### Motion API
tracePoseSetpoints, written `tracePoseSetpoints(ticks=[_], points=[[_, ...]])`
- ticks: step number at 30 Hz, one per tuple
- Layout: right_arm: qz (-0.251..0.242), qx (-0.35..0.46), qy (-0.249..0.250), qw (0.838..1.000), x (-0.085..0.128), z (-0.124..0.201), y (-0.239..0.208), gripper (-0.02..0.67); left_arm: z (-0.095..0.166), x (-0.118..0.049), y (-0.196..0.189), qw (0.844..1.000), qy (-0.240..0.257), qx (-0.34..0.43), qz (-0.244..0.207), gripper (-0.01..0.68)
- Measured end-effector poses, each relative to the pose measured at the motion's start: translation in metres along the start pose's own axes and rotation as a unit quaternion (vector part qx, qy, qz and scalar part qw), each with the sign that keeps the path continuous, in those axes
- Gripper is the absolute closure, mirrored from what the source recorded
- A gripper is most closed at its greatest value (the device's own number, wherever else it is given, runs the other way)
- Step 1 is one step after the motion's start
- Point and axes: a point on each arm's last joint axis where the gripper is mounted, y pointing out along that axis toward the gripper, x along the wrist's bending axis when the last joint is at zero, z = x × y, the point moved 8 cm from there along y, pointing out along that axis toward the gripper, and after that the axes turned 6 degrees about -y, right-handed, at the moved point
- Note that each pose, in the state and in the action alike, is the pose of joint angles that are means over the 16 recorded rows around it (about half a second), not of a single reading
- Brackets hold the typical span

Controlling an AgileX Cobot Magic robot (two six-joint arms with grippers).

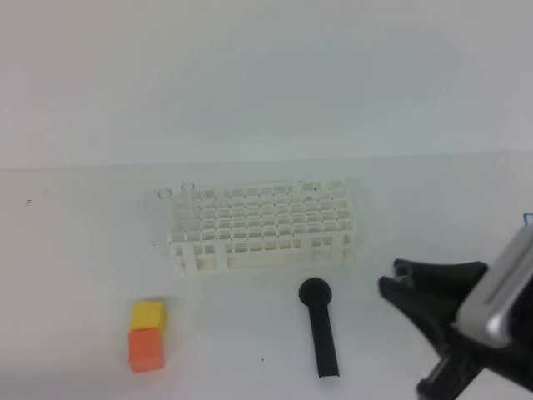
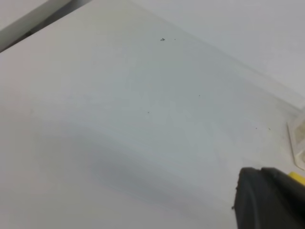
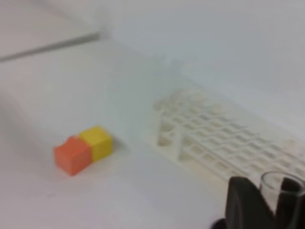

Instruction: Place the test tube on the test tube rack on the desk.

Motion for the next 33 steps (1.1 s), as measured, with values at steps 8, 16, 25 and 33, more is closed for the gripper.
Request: tracePoseSetpoints(ticks=[8,16,25,33], points=[[-0.014,-0.006,-0.051,0.999,0.035,-0.004,0.057,0.527,0.000,0.000,0.000,1.000,0.000,0.000,0.000,0.673],[0.013,-0.072,-0.039,0.997,0.044,-0.014,0.126,0.527,0.000,0.000,0.000,1.000,0.000,0.000,0.000,0.673],[0.036,-0.083,-0.037,0.995,0.045,0.000,0.199,0.527,0.000,0.000,0.000,1.000,0.000,0.000,0.000,0.673],[0.071,-0.079,-0.040,0.994,0.030,0.010,0.242,0.527,0.000,0.000,0.000,1.000,0.000,0.000,0.000,0.673]])
